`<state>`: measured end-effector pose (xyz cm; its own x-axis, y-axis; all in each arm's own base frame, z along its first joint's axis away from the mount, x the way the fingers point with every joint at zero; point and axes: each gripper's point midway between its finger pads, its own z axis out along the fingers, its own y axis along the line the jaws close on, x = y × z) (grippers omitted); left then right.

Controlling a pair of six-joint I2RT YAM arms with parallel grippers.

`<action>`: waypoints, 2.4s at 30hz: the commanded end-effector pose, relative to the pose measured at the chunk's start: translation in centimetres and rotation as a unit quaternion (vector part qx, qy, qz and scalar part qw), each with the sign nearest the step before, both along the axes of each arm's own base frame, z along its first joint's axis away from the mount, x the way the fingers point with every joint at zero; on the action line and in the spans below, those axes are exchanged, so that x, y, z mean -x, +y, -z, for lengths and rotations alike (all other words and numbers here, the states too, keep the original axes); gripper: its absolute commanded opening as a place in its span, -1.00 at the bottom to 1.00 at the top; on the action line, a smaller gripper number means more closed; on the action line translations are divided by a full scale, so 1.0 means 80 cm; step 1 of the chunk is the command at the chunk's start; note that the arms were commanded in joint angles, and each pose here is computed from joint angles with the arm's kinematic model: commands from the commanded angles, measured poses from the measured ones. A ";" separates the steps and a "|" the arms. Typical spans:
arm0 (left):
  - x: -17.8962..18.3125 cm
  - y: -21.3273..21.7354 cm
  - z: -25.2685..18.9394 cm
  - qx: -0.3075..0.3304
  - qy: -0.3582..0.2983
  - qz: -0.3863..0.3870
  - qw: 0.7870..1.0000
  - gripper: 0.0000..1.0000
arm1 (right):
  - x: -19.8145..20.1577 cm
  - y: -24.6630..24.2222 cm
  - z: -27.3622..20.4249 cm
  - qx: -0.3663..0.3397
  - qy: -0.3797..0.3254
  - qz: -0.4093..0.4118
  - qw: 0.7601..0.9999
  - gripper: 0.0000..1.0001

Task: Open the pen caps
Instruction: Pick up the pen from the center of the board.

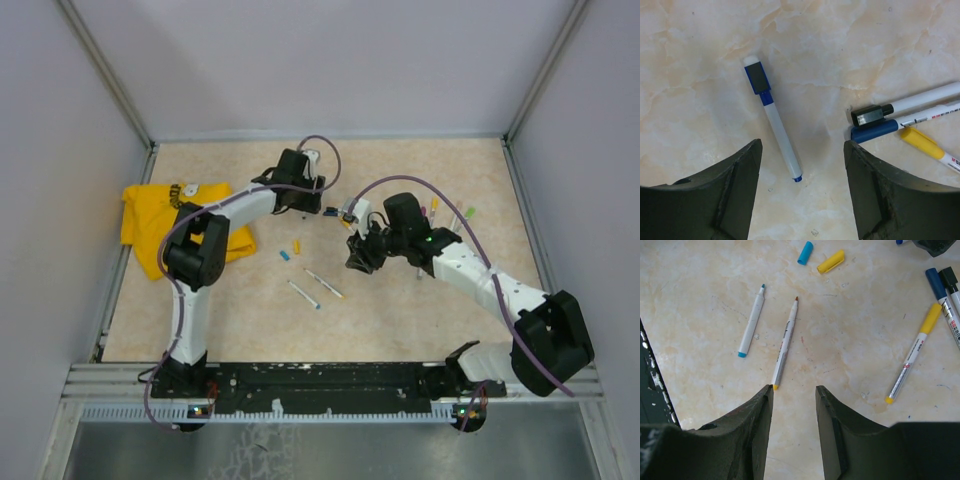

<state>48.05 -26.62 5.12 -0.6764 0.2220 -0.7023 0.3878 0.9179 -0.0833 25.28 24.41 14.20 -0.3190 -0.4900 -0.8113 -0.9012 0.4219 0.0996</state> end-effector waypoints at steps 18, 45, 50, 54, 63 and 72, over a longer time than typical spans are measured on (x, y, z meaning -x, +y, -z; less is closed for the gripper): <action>-0.023 0.019 0.034 -0.079 0.030 -0.023 0.996 -0.17 | -0.012 0.004 -0.036 -0.024 -0.041 -0.004 0.999 -0.21; -0.001 0.037 -0.064 -0.019 -0.056 -0.035 0.998 -1.00 | -0.004 0.010 -0.043 -0.053 -0.017 -0.012 0.998 -0.21; 0.025 0.035 -0.096 0.033 -0.078 -0.030 0.996 -1.00 | 0.002 0.013 -0.050 -0.074 -0.006 -0.019 0.997 -0.20; 0.059 0.029 -0.116 0.095 -0.084 -0.015 0.992 -1.00 | 0.009 0.016 -0.062 -0.105 0.001 -0.026 0.994 -0.20; 0.169 0.000 -0.155 0.285 -0.075 0.062 0.953 -1.00 | 0.024 0.025 -0.073 -0.172 0.039 -0.049 0.983 -0.16; 0.246 -0.020 -0.195 0.451 -0.092 0.110 0.881 -1.00 | 0.031 0.032 -0.071 -0.210 0.070 -0.056 0.974 -0.03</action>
<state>30.19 -26.31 15.55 -0.5954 -0.2472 -0.7645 0.5229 0.6031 -0.6023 22.53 26.36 17.92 -0.4357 -0.2325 -0.8695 -0.8879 0.2692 0.3730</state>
